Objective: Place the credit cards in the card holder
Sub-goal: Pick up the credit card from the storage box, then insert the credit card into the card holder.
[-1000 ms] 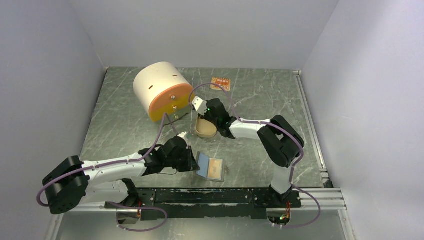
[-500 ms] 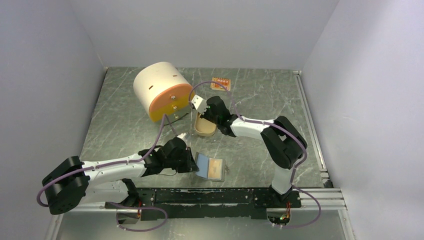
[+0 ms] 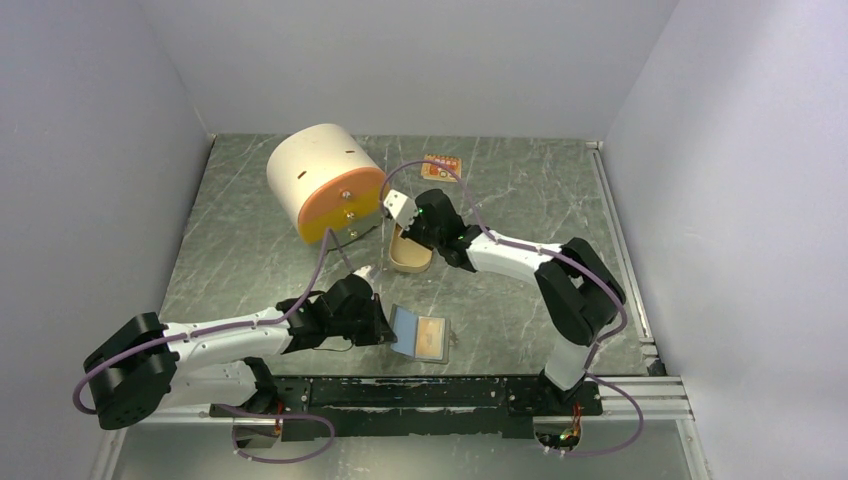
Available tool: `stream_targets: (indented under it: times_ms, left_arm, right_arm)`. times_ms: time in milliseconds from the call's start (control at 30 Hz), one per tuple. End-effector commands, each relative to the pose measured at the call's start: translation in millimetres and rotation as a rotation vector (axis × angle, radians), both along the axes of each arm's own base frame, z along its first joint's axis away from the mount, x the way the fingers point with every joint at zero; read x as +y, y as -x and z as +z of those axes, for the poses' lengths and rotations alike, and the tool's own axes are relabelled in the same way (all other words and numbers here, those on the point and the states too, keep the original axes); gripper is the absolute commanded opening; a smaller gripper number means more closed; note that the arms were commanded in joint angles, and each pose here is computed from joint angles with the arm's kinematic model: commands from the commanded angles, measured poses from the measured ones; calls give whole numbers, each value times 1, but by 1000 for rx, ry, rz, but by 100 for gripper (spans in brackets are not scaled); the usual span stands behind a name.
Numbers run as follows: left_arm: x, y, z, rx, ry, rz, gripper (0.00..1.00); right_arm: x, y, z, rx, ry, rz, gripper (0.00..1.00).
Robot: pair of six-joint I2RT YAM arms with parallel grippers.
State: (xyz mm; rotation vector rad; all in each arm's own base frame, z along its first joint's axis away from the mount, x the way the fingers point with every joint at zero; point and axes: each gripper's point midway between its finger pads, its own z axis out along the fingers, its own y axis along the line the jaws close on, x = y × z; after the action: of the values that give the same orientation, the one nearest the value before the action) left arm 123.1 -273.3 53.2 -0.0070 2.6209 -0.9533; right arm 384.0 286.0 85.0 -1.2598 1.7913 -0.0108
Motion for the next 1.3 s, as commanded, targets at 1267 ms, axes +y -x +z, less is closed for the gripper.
stream_targets:
  times_ms: [1267]
  left_arm:
    - [24, -15, -18, 54, 16, 168, 16]
  right_arm:
    - [-32, 165, 99, 581, -851, -341, 0]
